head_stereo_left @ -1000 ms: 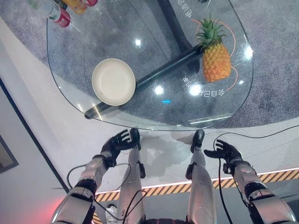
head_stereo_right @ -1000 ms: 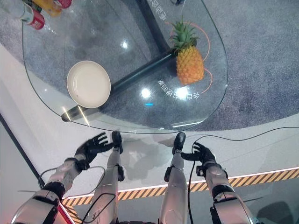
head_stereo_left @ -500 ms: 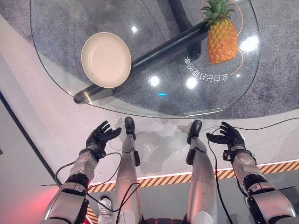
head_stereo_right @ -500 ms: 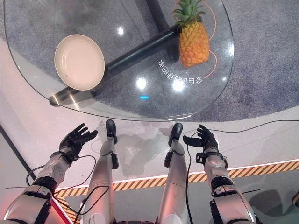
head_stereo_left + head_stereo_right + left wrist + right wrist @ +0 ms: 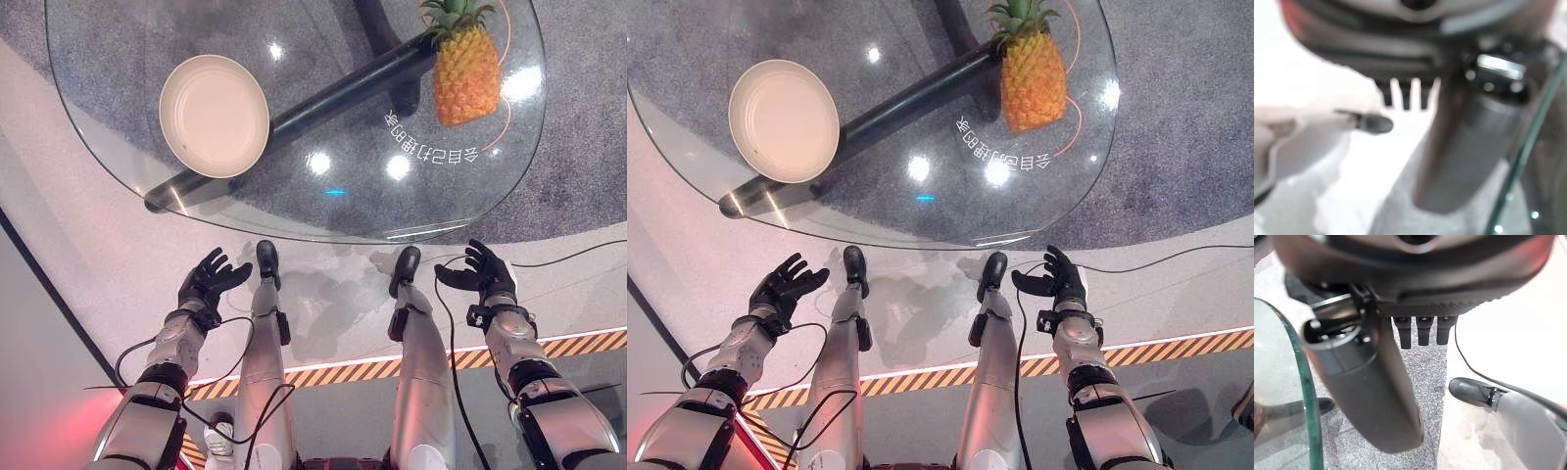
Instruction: Pick up the fruit to the plate
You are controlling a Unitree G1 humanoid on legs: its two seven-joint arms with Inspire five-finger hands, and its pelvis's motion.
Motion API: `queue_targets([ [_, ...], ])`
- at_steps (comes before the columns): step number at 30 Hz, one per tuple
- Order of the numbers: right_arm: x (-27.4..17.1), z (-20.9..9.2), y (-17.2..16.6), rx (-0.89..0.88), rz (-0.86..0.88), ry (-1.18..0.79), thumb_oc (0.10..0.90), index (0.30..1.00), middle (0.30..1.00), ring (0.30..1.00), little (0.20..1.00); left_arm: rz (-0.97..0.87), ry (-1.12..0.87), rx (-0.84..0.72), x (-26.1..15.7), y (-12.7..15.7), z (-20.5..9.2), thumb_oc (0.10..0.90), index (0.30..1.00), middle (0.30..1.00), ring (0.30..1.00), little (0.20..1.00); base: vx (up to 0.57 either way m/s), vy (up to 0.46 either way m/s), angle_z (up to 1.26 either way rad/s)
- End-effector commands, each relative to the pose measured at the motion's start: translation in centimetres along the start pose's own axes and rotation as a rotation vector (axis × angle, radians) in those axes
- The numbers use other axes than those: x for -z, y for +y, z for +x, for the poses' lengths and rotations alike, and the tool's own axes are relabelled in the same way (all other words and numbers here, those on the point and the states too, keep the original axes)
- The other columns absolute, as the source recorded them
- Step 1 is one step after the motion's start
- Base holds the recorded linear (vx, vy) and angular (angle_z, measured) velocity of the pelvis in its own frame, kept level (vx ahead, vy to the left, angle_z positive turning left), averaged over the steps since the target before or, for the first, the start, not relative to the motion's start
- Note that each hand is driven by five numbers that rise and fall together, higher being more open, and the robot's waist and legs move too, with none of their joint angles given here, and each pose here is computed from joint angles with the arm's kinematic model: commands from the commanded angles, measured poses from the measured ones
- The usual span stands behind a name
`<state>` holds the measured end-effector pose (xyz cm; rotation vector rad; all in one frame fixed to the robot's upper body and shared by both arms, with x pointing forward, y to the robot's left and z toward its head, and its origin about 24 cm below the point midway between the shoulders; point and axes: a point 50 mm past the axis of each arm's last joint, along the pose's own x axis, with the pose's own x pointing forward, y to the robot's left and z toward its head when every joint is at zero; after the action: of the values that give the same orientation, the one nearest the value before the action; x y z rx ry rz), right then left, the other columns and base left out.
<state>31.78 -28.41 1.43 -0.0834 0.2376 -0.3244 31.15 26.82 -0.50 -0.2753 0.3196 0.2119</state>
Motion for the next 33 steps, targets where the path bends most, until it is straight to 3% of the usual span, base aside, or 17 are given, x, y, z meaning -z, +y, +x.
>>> queue_targets([
  [1, -0.5, -0.4, -2.7, 0.106, 0.050, -0.066, 0.800, 0.900, 0.900, 0.900, 0.900, 0.019, -0.001, -0.100, 0.8, 3.1, -1.2, 0.800, 0.900, 0.900, 0.900, 0.900, 0.00, 0.000, 0.00],
  [21, -5.7, 0.1, -6.3, 0.314, 0.124, -0.257, 0.800, 0.900, 0.900, 0.900, 0.900, 0.059, 0.012, -0.090, 1.3, 3.7, -1.6, 0.800, 0.900, 0.900, 0.900, 0.900, 0.00, -0.002, 0.00],
  [28, -7.3, -0.2, -8.8, 0.478, 0.145, -0.306, 0.800, 0.900, 0.900, 0.900, 0.900, 0.068, 0.015, -0.090, 1.2, 4.2, -1.8, 0.800, 0.900, 0.900, 0.900, 0.900, 0.00, -0.005, 0.00],
  [33, -8.5, -0.6, -11.1, 0.705, 0.136, -0.307, 0.800, 0.900, 0.900, 0.900, 0.900, 0.071, 0.015, -0.087, 1.3, 4.2, -1.8, 0.800, 0.900, 0.900, 0.900, 0.900, 0.00, -0.003, 0.01],
])
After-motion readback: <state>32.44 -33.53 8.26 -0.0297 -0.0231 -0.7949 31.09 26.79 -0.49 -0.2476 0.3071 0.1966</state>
